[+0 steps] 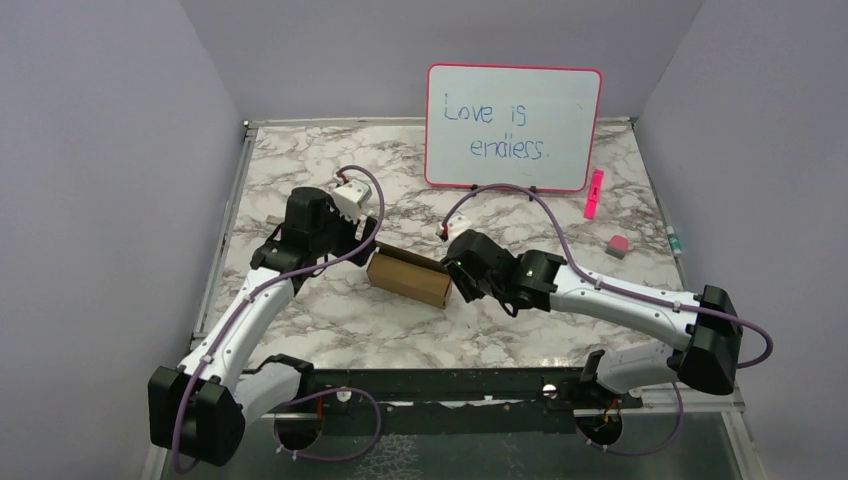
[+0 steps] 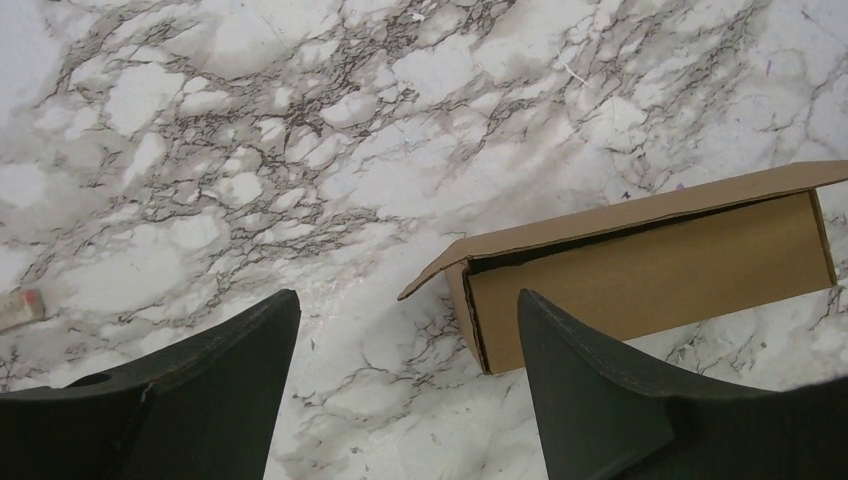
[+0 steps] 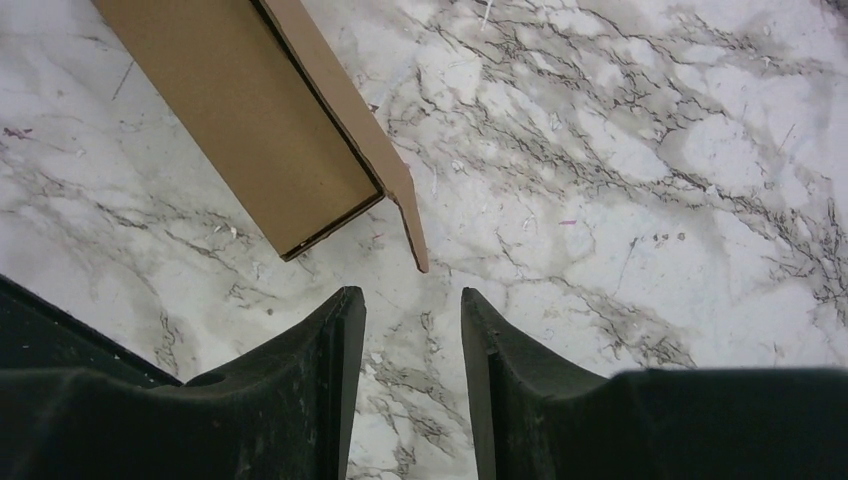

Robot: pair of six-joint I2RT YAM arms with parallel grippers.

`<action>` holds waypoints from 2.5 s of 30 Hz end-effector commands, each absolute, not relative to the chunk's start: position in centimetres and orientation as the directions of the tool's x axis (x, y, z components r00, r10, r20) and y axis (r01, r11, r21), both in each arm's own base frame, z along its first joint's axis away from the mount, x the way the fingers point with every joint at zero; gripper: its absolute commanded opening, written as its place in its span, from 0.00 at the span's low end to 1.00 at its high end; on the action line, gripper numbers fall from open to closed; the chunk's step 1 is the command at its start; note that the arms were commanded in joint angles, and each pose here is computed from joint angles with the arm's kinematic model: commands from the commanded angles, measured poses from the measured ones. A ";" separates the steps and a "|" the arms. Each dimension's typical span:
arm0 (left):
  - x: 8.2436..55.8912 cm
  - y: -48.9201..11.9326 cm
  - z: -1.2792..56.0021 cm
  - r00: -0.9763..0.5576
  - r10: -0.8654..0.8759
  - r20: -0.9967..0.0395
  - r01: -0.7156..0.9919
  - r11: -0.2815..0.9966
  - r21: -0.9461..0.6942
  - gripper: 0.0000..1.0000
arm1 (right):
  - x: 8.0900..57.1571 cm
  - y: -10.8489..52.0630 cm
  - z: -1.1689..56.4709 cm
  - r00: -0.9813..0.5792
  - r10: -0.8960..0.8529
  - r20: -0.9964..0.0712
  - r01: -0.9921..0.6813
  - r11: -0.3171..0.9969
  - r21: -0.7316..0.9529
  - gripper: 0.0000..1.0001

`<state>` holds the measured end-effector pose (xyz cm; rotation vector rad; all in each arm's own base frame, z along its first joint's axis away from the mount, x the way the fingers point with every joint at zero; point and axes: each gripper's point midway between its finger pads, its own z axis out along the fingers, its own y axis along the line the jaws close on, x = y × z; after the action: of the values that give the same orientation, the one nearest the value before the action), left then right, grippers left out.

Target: Fold the paper box

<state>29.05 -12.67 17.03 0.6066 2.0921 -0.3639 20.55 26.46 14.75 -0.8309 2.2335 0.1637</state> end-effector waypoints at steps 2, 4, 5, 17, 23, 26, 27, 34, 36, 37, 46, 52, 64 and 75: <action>30.2 -13.8 18.5 -0.384 0.340 -0.858 0.635 0.772 0.022 0.80 | 22.1 26.8 15.0 -0.510 -0.458 -0.729 -0.545 0.827 -0.139 0.43; 30.3 -14.1 17.9 -0.392 0.353 -0.850 0.650 0.760 0.016 0.80 | 22.4 27.0 15.1 -0.501 -0.447 -0.741 -0.539 0.831 -0.136 0.42; 30.3 -14.2 17.8 -0.393 0.357 -0.847 0.658 0.753 0.012 0.80 | 22.5 27.2 15.2 -0.495 -0.445 -0.746 -0.543 0.829 -0.134 0.41; 30.1 -15.1 15.8 -0.437 0.377 -0.817 0.695 0.718 -0.040 0.69 | 23.2 28.4 13.9 -0.501 -0.462 -0.732 -0.552 0.822 -0.142 0.30; 29.8 -15.4 15.9 -0.447 0.364 -0.817 0.701 0.710 -0.067 0.53 | 23.0 28.7 14.8 -0.516 -0.431 -0.740 -0.541 0.834 -0.109 0.16; 29.6 -15.6 15.9 -0.455 0.355 -0.817 0.702 0.707 -0.084 0.40 | 23.0 28.8 14.9 -0.520 -0.427 -0.740 -0.537 0.837 -0.105 0.12; 29.5 -15.6 15.8 -0.458 0.352 -0.816 0.701 0.708 -0.088 0.38 | 23.0 28.8 14.9 -0.522 -0.428 -0.737 -0.537 0.837 -0.106 0.11; 29.2 -15.9 15.8 -0.472 0.337 -0.815 0.702 0.703 -0.116 0.24 | 23.0 29.2 14.7 -0.540 -0.416 -0.732 -0.528 0.844 -0.090 0.09; 29.1 -16.0 15.8 -0.483 0.325 -0.813 0.694 0.708 -0.130 0.23 | 23.1 29.1 14.8 -0.547 -0.408 -0.731 -0.516 0.852 -0.089 0.09; 29.1 -16.0 16.0 -0.489 0.314 -0.814 0.688 0.712 -0.139 0.22 | 23.2 29.1 14.9 -0.554 -0.398 -0.731 -0.504 0.859 -0.086 0.09; 28.4 -16.6 16.9 -0.529 0.238 -0.815 0.659 0.720 -0.218 0.15 | 23.8 29.3 15.3 -0.604 -0.357 -0.712 -0.430 0.899 -0.085 0.09; 28.2 -16.5 16.6 -0.557 0.210 -0.803 0.628 0.740 -0.242 0.12 | 24.3 29.4 15.0 -0.639 -0.299 -0.709 -0.355 0.932 -0.073 0.11; 27.8 -16.4 15.4 -0.588 0.190 -0.786 0.602 0.752 -0.269 0.10 | 25.4 30.6 14.6 -0.703 -0.193 -0.684 -0.268 0.963 0.003 0.13; 27.6 -16.4 14.9 -0.601 0.187 -0.777 0.596 0.752 -0.280 0.10 | 25.7 31.0 14.6 -0.758 -0.066 -0.649 -0.169 0.981 0.098 0.13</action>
<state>28.22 -15.49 14.32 0.5751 2.2058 -0.6142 25.22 29.08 13.61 -0.2683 2.4255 0.0787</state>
